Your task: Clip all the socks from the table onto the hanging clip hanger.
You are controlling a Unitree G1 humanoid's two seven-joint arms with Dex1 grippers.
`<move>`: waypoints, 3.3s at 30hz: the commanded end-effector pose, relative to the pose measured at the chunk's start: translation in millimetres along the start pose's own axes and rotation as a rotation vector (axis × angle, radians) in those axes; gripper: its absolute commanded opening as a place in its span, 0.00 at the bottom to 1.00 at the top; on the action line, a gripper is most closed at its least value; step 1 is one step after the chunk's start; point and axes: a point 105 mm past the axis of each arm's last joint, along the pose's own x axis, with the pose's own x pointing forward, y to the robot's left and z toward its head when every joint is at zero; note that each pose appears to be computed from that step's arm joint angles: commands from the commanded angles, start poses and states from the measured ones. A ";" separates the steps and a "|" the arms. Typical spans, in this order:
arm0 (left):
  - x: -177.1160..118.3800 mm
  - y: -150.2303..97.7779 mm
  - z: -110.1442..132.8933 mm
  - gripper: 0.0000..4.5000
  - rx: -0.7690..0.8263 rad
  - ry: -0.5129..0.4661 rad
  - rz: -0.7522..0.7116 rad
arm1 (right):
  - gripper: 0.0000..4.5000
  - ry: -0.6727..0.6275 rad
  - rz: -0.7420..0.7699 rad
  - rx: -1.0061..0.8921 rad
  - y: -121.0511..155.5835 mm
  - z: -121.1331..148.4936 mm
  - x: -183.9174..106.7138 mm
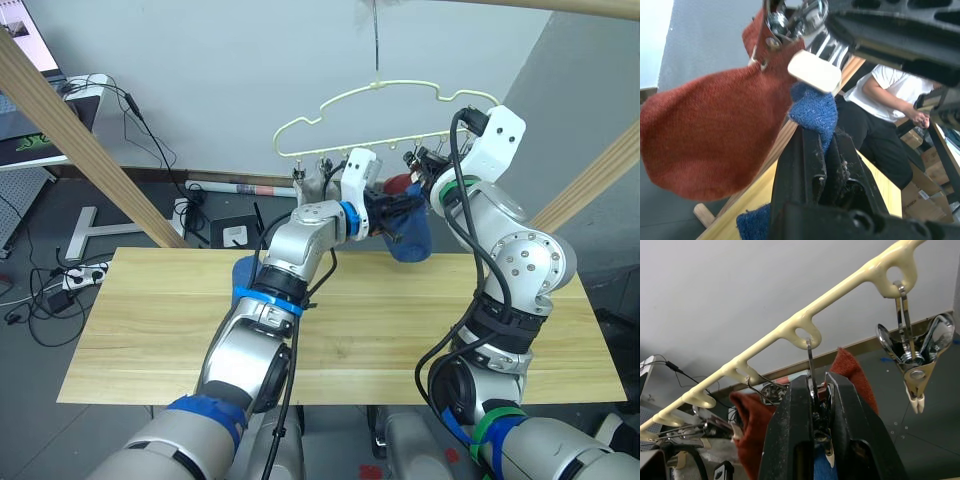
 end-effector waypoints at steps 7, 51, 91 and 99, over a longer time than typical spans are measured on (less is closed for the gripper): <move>5.4 -5.4 29.4 0.01 0.041 -0.082 -0.018 | 0.02 -0.038 0.059 0.019 16.7 7.1 -3.9; -101.7 -17.1 26.0 0.93 0.189 -0.013 -0.135 | 0.58 0.023 0.043 -0.423 -29.8 -32.5 -48.6; -148.5 -4.4 77.9 0.93 0.356 -0.032 -0.090 | 0.58 -0.133 -0.039 -0.359 -28.6 -7.5 -19.4; -150.9 -3.4 78.4 0.93 0.361 -0.028 -0.071 | 0.58 -0.142 -0.034 -0.363 -31.1 -3.1 -7.9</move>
